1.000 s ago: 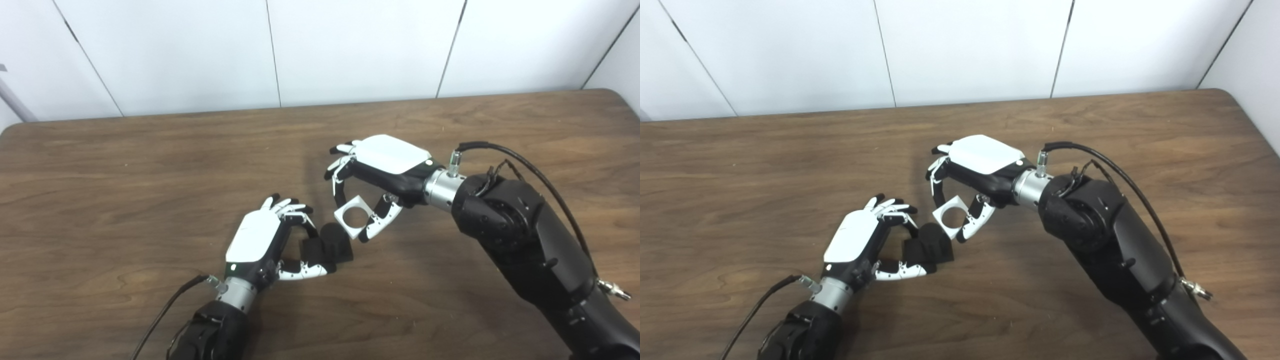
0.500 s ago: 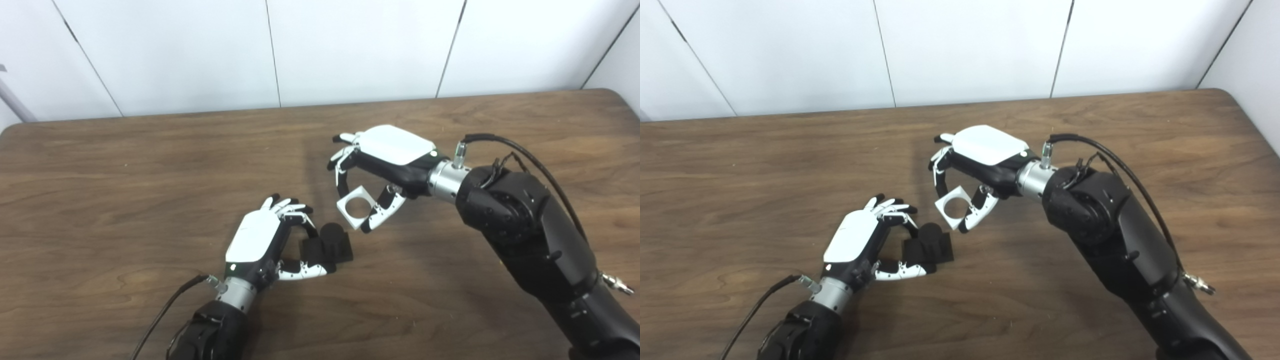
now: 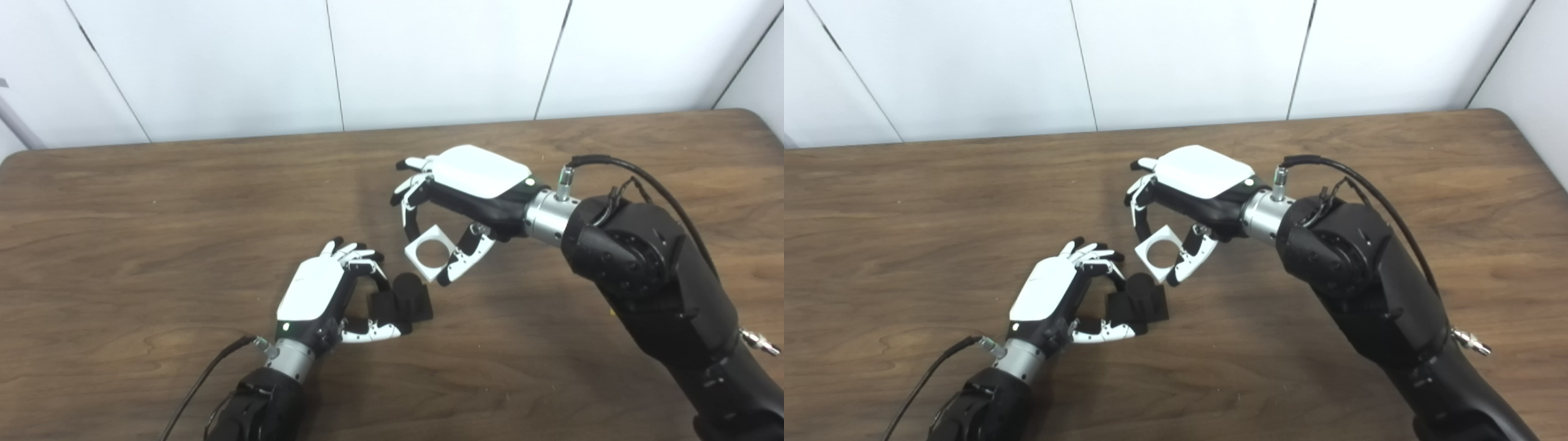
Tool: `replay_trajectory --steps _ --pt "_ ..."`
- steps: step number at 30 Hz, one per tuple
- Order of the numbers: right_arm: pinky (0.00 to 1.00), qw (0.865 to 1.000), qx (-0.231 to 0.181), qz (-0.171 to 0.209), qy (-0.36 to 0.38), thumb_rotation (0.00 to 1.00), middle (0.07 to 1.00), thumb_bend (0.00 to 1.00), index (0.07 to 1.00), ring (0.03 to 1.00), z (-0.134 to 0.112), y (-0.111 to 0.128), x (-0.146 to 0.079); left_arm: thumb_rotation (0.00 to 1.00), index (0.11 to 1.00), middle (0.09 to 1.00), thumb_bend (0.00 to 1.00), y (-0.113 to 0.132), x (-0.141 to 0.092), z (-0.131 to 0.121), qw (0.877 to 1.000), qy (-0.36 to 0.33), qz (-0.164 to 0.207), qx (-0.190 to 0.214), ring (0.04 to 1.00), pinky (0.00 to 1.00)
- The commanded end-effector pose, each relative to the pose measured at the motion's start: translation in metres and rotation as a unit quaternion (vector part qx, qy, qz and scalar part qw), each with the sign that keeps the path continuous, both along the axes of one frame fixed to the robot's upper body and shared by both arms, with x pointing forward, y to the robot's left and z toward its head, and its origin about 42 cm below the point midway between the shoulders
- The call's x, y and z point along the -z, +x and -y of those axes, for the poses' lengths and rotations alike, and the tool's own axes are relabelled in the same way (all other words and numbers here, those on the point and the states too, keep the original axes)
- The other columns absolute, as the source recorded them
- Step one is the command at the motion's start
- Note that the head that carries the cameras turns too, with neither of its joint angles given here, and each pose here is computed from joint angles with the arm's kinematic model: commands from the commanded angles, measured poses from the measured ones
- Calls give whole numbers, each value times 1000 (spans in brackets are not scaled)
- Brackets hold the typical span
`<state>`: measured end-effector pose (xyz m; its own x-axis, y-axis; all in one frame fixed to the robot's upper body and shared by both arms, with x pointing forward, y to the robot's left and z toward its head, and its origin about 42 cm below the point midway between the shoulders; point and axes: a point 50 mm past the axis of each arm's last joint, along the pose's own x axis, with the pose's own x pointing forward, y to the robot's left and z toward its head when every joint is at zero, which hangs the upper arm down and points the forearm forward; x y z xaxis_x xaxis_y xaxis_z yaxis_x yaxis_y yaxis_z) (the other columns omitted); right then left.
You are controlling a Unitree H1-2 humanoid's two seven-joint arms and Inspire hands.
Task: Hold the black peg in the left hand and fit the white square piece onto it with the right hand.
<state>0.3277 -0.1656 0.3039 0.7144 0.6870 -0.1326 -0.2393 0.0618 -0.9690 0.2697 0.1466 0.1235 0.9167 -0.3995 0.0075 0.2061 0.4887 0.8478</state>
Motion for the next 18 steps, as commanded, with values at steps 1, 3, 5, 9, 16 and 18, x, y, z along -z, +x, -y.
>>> replay_trajectory --steps 1,3,5,9,16,18 --pt "947 999 -13 36 7 133 800 524 484 956 -4 -1 -19 53 485 787 522 -7 21 2 998 29 -53 20 883 1000" --pt "949 999 -15 32 7 132 799 524 483 952 -5 -2 -18 53 485 786 522 -7 21 2 998 30 -53 20 883 1000" --pt "954 999 -19 27 8 133 799 524 482 950 -7 -3 -17 53 485 788 522 -7 20 2 998 31 -54 20 885 1000" --pt "965 999 -22 20 11 133 803 524 483 952 -11 -4 -14 54 485 786 522 -7 20 3 998 32 -53 20 882 1000" --pt "974 1000 -22 11 14 133 800 524 483 948 -15 -5 -4 54 485 781 523 -7 19 4 998 32 -47 23 877 1000" --pt "973 1000 -23 11 14 133 803 524 483 950 -16 -5 -1 54 485 782 523 -7 19 5 998 33 -46 24 877 1000"
